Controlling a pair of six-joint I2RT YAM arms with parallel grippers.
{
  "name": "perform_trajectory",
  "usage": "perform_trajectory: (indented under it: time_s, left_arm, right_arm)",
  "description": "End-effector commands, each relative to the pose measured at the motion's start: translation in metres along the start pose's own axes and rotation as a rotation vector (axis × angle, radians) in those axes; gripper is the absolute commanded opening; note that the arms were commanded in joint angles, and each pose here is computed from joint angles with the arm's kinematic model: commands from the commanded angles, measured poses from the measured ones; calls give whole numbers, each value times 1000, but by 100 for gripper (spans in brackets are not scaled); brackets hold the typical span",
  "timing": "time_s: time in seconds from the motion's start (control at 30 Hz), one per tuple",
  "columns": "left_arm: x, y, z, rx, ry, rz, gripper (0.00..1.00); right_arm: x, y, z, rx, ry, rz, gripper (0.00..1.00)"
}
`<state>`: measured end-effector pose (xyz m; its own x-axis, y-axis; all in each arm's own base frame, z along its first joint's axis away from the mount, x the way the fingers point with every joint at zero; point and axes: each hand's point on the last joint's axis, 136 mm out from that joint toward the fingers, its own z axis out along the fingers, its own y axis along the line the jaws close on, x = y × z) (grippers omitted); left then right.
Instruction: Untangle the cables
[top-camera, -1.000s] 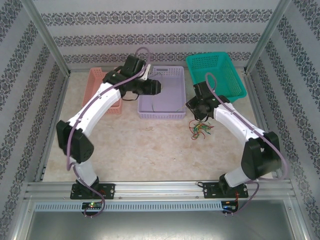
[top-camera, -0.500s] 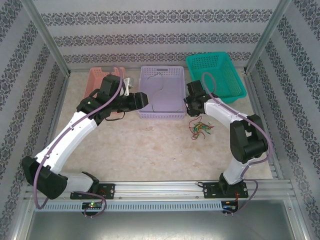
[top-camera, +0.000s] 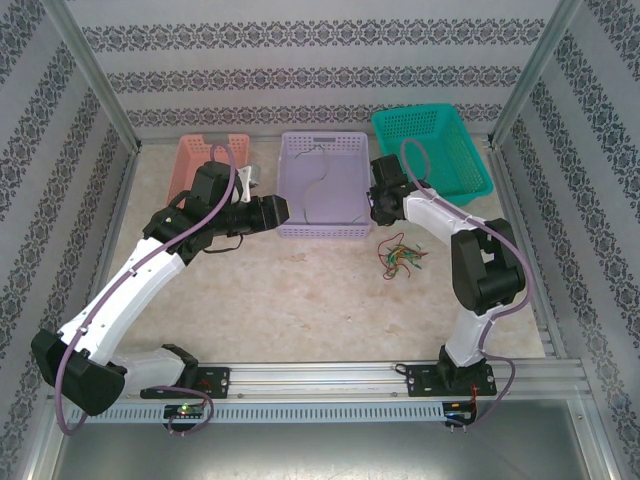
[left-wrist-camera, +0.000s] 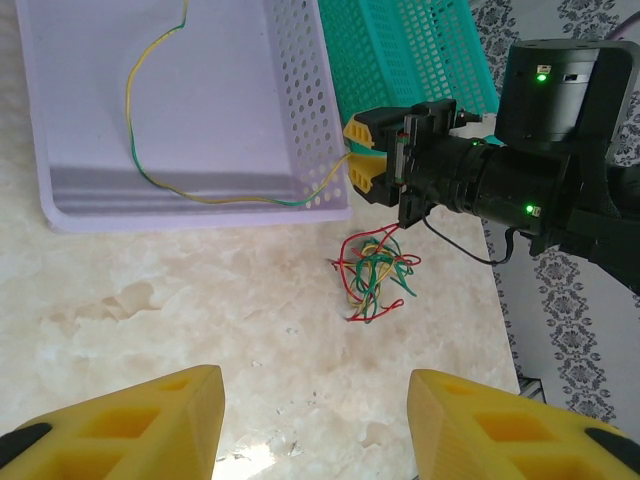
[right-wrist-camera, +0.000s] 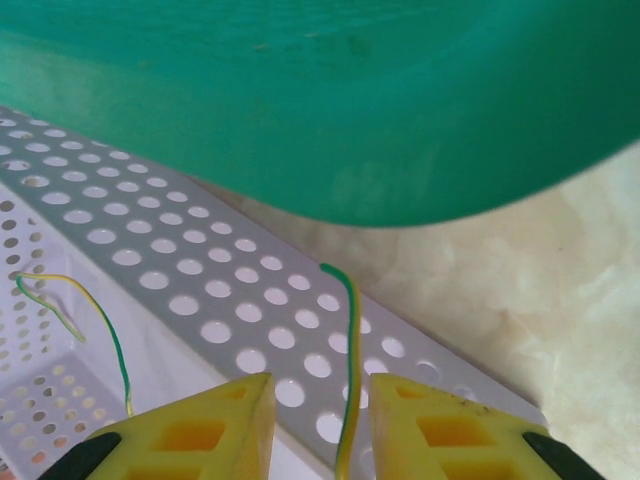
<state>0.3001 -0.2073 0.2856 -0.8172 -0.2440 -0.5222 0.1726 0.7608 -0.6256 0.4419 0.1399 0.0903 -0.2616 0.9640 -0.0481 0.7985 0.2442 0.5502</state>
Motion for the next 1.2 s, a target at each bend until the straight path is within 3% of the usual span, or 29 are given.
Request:
perform_trajectory:
  time_s: [0.0, 0.13, 0.4, 0.53, 0.77, 0.93, 1.07, 1.1, 1.17]
  left_arm:
    - [-2, -2, -7, 9, -15, 17, 51]
    - [-1, -1, -7, 1, -10, 21, 49]
    - [1, 2, -7, -7, -9, 24, 47]
    - [1, 3, -5, -10, -8, 24, 46]
    - [2, 6, -3, -20, -6, 8, 46]
    - [2, 6, -5, -20, -13, 0, 46]
    - [1, 7, -7, -26, -20, 1, 47]
    - [1, 7, -8, -26, -18, 1, 46]
    - [1, 7, -8, -28, -19, 1, 47]
  right_arm:
    - [-6, -5, 4, 18, -26, 39, 31]
    - [-7, 2, 0, 1, -36, 27, 11]
    - [-1, 38, -49, -29, -133, -200, 0]
    - [17, 54, -47, -24, -117, -349, 0]
    - [57, 49, -1, 82, 101, -493, 0]
    - [52, 16, 18, 233, 133, -504, 0]
    - [51, 13, 28, 275, 156, -536, 0]
    - [52, 14, 30, 279, 163, -546, 2]
    - [54, 21, 27, 268, 168, -564, 17]
